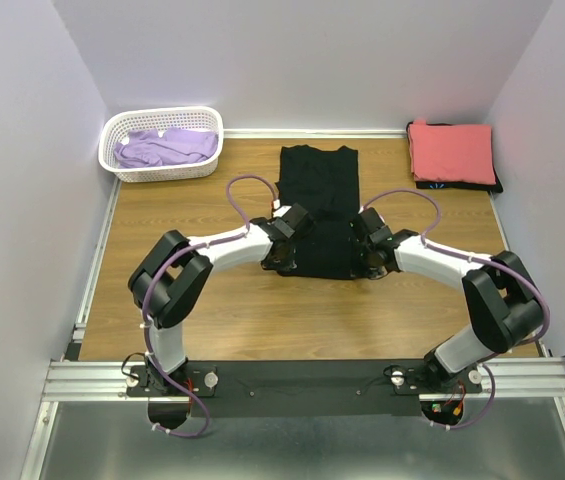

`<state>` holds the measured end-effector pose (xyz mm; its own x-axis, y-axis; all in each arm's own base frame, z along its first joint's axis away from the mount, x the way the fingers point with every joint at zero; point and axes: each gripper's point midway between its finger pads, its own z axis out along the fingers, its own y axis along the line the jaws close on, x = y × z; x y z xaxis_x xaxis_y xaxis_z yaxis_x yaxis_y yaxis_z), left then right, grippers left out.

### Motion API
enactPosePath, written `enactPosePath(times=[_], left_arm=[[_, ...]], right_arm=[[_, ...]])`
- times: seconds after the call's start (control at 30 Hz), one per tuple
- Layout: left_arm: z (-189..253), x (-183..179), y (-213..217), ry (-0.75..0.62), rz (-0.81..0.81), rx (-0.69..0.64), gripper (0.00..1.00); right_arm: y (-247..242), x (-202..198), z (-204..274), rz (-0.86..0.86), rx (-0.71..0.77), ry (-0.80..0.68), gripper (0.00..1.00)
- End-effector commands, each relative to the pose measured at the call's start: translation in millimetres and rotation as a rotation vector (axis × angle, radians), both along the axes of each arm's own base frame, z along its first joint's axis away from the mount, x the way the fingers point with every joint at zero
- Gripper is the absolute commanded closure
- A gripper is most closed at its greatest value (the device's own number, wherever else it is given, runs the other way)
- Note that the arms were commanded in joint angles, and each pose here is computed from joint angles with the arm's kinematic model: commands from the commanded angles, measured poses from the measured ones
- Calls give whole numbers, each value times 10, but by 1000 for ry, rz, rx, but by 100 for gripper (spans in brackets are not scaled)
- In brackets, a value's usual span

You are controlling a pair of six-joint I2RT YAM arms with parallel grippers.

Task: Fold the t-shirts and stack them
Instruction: Fold the tshirt

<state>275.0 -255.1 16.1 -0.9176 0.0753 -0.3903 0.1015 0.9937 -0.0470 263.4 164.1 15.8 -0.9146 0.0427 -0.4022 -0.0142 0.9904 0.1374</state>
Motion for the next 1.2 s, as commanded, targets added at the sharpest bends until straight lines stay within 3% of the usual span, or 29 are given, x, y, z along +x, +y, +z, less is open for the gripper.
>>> enactPosePath(times=[0.0, 0.17, 0.27, 0.47, 0.6, 0.7, 0.83, 1.17], left_arm=[[-467, -671, 642, 248, -20, 255, 100], [-234, -986, 740, 245, -66, 278, 100], [-66, -1246, 675, 247, -106, 214, 100], [236, -2316, 407, 372, -263, 60, 100], [518, -2739, 216, 438, -342, -45, 100], [743, -2715, 109, 399, -349, -124, 100], [937, -2415, 112, 325, -299, -189, 100], [1365, -1232, 308, 73, -147, -382, 100]], right_arm=[[-266, -292, -172, 37, -112, 91, 99], [-216, -594, -7, 91, -36, 162, 99], [-199, -842, 104, 115, 23, 209, 99], [-242, -1380, 654, 131, 153, 249, 99], [-471, -1509, 968, 80, 83, 236, 100], [-501, -1356, 1188, 67, 50, 176, 99], [-462, -1007, 1446, 61, 10, 78, 99], [19, 82, 1996, 167, -24, -96, 100]])
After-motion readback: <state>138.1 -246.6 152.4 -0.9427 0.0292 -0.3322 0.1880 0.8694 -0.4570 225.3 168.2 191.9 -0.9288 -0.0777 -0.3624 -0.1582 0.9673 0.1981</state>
